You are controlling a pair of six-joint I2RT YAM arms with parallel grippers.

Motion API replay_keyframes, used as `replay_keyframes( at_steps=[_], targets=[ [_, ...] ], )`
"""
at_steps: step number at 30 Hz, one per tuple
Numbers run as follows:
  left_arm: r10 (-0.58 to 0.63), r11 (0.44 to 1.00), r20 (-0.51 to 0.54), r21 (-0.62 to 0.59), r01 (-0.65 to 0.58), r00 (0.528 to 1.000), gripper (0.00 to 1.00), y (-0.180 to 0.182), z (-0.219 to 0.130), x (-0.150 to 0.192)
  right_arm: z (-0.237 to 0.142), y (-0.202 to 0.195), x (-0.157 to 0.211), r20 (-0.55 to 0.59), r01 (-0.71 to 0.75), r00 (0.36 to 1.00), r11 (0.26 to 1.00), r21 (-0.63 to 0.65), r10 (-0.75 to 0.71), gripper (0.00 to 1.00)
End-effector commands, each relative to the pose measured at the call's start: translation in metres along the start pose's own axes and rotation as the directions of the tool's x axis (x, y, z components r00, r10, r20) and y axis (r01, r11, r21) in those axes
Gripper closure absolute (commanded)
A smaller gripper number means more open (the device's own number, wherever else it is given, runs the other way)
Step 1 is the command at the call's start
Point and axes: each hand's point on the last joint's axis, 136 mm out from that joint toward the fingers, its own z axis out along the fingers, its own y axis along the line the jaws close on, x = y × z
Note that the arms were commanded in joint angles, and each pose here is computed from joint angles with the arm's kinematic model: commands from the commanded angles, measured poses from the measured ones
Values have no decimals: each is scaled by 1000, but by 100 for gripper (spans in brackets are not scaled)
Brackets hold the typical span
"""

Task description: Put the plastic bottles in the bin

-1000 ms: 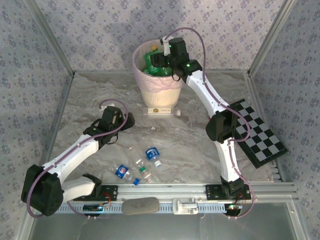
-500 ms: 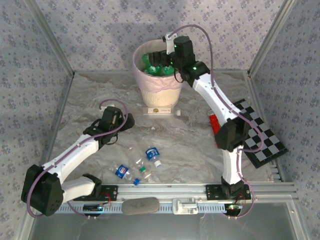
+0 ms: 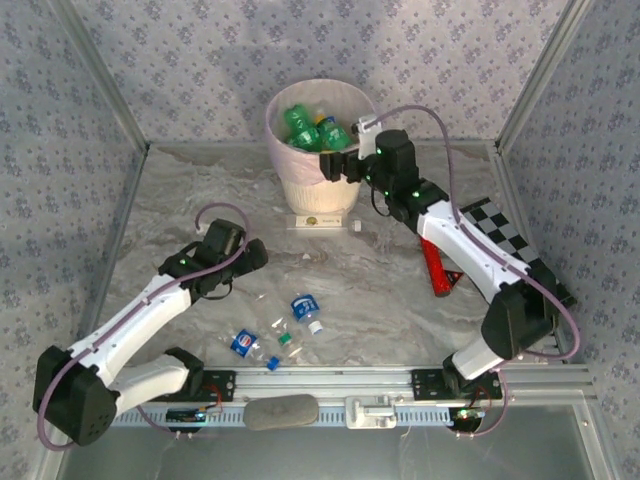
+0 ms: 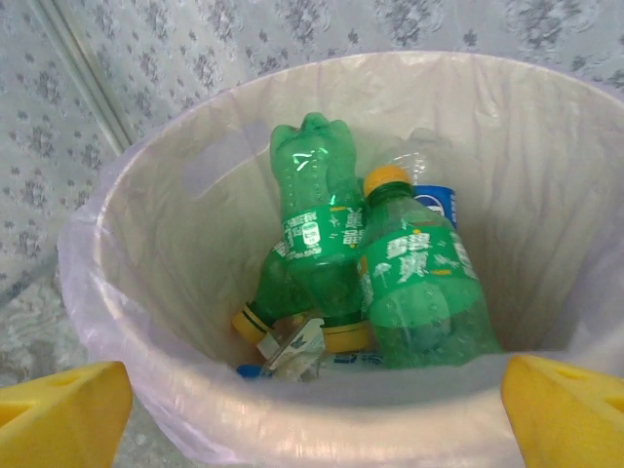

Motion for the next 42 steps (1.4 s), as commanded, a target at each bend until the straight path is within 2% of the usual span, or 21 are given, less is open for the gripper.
replay_keyframes(
  at_steps=[1, 7, 12, 16, 19, 25, 34, 42],
  targets=[
    [-50, 997, -102, -60, 44, 994, 0, 14, -27, 27, -8, -14, 31, -35, -71, 997, 995, 63, 73, 1],
    [-168, 978, -179, -151, 142, 969, 0, 41, -48, 68, -11, -25, 91, -126, -144, 979, 984, 106, 157, 1],
    [-284, 935, -216, -279, 219, 934, 0, 74, -63, 98, -16, -26, 120, -192, -169, 963, 978, 119, 189, 1],
    [-341, 902, -256, -359, 239, 905, 0, 92, -70, 119, -25, -32, 133, -202, -181, 957, 972, 149, 209, 1],
    [-369, 891, -289, -381, 248, 883, 0, 93, -67, 133, -32, -36, 140, -203, -188, 954, 968, 169, 221, 1],
    [-414, 888, -350, -357, 288, 840, 0, 76, -40, 159, -38, -39, 156, -232, -196, 943, 962, 189, 237, 1],
    [-392, 894, -348, -363, 263, 852, 2, 65, -12, 169, -51, -45, 165, -251, -186, 938, 958, 218, 239, 1],
    [-385, 895, -327, -360, 263, 863, 21, 67, 3, 171, -65, -56, 161, -252, -167, 939, 952, 256, 233, 1]
  ],
)
